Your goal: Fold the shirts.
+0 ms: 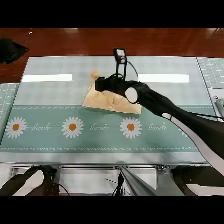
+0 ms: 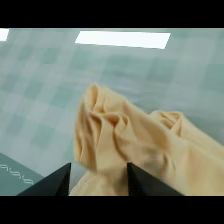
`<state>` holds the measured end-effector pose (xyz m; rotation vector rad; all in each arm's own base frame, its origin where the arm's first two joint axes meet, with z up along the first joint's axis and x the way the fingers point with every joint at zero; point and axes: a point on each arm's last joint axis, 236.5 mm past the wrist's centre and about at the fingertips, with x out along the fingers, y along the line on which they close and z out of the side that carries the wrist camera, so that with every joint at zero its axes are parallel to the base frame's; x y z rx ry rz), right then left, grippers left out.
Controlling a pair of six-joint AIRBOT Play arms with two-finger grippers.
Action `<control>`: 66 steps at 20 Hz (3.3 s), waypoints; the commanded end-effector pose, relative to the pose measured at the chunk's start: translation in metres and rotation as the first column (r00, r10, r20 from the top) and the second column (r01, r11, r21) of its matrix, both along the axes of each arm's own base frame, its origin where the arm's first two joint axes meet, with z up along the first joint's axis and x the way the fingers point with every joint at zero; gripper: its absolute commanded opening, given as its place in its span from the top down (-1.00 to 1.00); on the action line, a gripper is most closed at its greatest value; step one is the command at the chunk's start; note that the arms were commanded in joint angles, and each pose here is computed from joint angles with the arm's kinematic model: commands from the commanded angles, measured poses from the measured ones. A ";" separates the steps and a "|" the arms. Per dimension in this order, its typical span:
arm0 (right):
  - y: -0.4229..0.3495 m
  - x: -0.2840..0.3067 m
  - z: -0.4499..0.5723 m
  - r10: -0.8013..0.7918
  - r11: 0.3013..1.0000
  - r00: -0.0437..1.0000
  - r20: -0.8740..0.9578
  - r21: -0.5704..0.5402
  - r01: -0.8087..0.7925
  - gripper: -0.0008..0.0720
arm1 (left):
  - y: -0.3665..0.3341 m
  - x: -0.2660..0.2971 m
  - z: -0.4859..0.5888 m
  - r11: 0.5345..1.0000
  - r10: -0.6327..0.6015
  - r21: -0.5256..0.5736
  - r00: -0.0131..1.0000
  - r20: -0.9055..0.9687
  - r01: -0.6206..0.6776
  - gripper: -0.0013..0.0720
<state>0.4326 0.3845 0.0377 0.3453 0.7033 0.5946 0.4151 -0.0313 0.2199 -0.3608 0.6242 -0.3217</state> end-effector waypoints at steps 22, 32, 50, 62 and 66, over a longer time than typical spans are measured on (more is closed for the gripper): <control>-0.253 -0.067 -0.111 -0.260 0.944 0.709 -0.656 -0.019 0.328 -0.66 | -0.001 -0.012 -0.042 0.999 -0.023 0.023 0.995 -0.099 0.025 0.89; -0.172 -0.031 -0.114 -0.201 0.887 0.735 -0.648 0.198 0.418 0.90 | -0.002 -0.017 -0.049 0.998 -0.038 0.036 0.991 -0.131 0.043 0.89; -0.570 -0.215 0.101 -0.842 0.448 0.298 -0.451 -0.275 0.851 0.90 | 0.026 0.028 -0.099 0.998 0.052 0.053 0.983 -0.177 -0.043 0.89; -0.590 -0.456 0.104 -0.866 0.087 -0.375 -0.330 -0.839 0.537 0.90 | 0.053 0.065 -0.121 0.987 0.101 0.137 0.990 -0.094 -0.088 0.89; -0.586 -0.465 0.108 -0.859 0.072 -0.404 -0.313 -0.857 0.511 0.89 | 0.057 0.070 -0.117 0.983 0.122 0.143 0.990 -0.068 -0.111 0.89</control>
